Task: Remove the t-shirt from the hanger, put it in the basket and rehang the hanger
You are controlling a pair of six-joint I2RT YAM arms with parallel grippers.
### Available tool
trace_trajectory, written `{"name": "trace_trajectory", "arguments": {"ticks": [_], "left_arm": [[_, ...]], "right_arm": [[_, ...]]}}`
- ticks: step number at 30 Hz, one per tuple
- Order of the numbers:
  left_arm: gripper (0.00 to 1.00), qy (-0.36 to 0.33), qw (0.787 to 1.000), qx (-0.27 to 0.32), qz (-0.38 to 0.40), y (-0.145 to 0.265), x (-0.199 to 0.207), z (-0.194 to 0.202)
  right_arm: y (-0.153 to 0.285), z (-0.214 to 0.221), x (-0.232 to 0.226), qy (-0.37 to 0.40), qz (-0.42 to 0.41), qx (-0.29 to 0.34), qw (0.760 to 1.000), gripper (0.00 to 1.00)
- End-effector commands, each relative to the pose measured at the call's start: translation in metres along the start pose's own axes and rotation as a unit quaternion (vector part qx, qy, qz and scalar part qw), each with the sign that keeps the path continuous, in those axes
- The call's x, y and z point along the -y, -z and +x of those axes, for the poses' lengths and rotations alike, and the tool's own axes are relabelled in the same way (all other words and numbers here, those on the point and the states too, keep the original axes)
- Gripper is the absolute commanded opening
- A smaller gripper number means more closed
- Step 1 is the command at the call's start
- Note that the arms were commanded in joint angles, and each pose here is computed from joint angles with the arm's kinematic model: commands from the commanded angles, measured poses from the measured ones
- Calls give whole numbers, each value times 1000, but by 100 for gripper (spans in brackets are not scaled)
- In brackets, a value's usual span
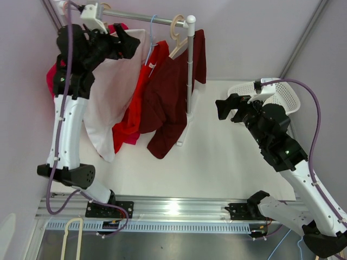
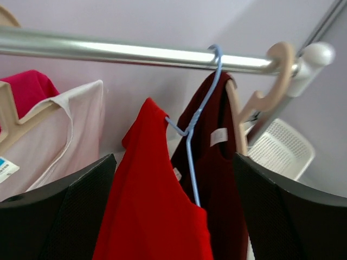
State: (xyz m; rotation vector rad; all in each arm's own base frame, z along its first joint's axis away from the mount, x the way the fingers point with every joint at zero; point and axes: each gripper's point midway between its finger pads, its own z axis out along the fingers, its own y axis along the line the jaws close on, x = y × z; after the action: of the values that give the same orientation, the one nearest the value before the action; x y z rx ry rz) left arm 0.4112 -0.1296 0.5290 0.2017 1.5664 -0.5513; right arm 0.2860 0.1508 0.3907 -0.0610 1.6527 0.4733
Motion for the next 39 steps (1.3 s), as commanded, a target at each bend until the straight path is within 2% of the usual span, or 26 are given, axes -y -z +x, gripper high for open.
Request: {"name": "trace_trajectory", "arguments": {"ticks": [1, 6, 17, 22, 25, 28, 29, 31, 32, 34, 39], "left_arm": [[93, -56, 998, 19, -30, -14, 2, -3], [93, -103, 993, 27, -47, -45, 7, 7], [90, -127, 986, 41, -95, -72, -4, 14], [89, -125, 987, 38, -91, -86, -4, 21], [82, -123, 988, 31, -93, -96, -7, 27], [65, -124, 988, 30, -93, -103, -9, 31], [53, -125, 988, 31, -91, -104, -8, 30], [40, -125, 988, 31, -88, -107, -7, 30], [20, -126, 988, 30, -89, -108, -8, 31], [2, -128, 986, 45, -95, -106, -9, 19], [1, -138, 980, 96, -111, -89, -5, -22]], "right_arm": [[7, -16, -2, 10, -5, 24, 1000, 100], [8, -18, 0, 11, 0, 28, 1000, 99], [5, -17, 0, 12, 2, 26, 1000, 99], [6, -18, 2, 15, 7, 26, 1000, 99], [7, -20, 3, 16, 9, 28, 999, 100], [7, -21, 4, 16, 12, 28, 999, 100], [7, -21, 4, 15, 12, 28, 999, 99], [7, -21, 4, 15, 13, 28, 999, 99], [7, -20, 4, 16, 13, 27, 999, 100], [6, -19, 4, 17, 13, 25, 999, 99], [6, -16, 5, 16, 14, 22, 1000, 100]]}}
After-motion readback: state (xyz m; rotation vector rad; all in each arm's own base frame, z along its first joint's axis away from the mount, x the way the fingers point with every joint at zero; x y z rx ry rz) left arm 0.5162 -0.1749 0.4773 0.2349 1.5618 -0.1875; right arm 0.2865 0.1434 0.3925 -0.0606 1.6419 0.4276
